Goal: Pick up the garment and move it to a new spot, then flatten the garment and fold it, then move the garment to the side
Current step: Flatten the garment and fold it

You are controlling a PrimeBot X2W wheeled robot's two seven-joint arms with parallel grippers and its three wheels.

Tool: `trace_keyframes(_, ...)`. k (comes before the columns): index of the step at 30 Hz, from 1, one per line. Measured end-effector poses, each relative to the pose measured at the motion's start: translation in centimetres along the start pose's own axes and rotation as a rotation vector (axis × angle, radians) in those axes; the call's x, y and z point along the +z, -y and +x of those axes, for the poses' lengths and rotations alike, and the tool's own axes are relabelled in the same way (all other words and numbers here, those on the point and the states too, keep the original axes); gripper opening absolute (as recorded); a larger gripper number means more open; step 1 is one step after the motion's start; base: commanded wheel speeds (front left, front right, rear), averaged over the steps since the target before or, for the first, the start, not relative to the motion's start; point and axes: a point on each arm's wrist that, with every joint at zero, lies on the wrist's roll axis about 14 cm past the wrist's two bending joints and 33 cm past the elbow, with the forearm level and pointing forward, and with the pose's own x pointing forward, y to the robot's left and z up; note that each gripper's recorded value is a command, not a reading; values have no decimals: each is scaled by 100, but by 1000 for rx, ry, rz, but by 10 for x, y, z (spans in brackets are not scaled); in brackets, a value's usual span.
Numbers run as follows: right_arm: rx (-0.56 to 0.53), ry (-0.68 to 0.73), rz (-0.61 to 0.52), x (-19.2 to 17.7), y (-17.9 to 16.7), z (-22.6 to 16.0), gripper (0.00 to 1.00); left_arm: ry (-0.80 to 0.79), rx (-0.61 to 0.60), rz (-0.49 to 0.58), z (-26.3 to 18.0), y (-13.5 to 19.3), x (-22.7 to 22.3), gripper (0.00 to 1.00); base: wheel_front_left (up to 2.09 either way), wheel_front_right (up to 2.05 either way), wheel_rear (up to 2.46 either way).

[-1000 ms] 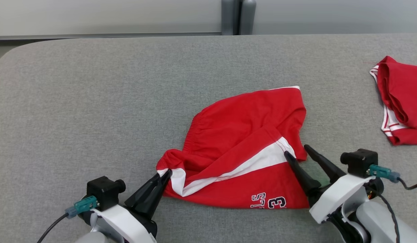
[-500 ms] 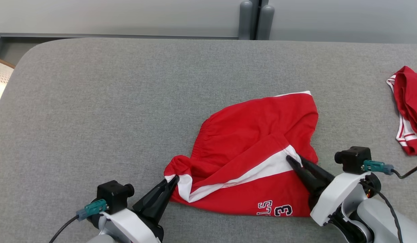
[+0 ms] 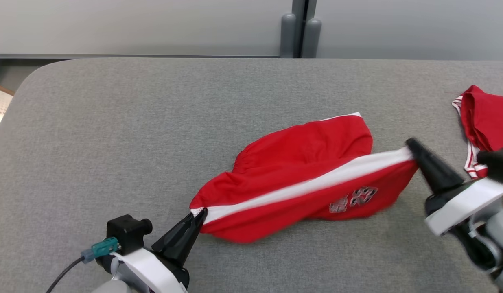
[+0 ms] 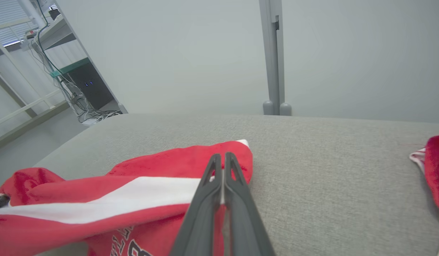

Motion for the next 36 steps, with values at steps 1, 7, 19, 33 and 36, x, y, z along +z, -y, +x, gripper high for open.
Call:
trace_keyframes(1,-17,28,-11,11,8,-3,0,0,-11,-5,1,1,2,0,0,0,0)
trace_keyframes(7,-81,193,-74,74,39,-9,0,3,-137,-41,24,20,33,0,0,0,0)
trace_keyframes(19,-149,475,-345,222,82,41,0,95,-373,50,129,47,201,0,0,0,0)
trace_keyframes(33,-240,761,-640,324,87,52,0,430,-463,195,213,82,265,0,0,0,0)
trace_keyframes(36,-226,724,-609,292,85,49,0,379,-449,200,207,66,231,0,0,0,0)
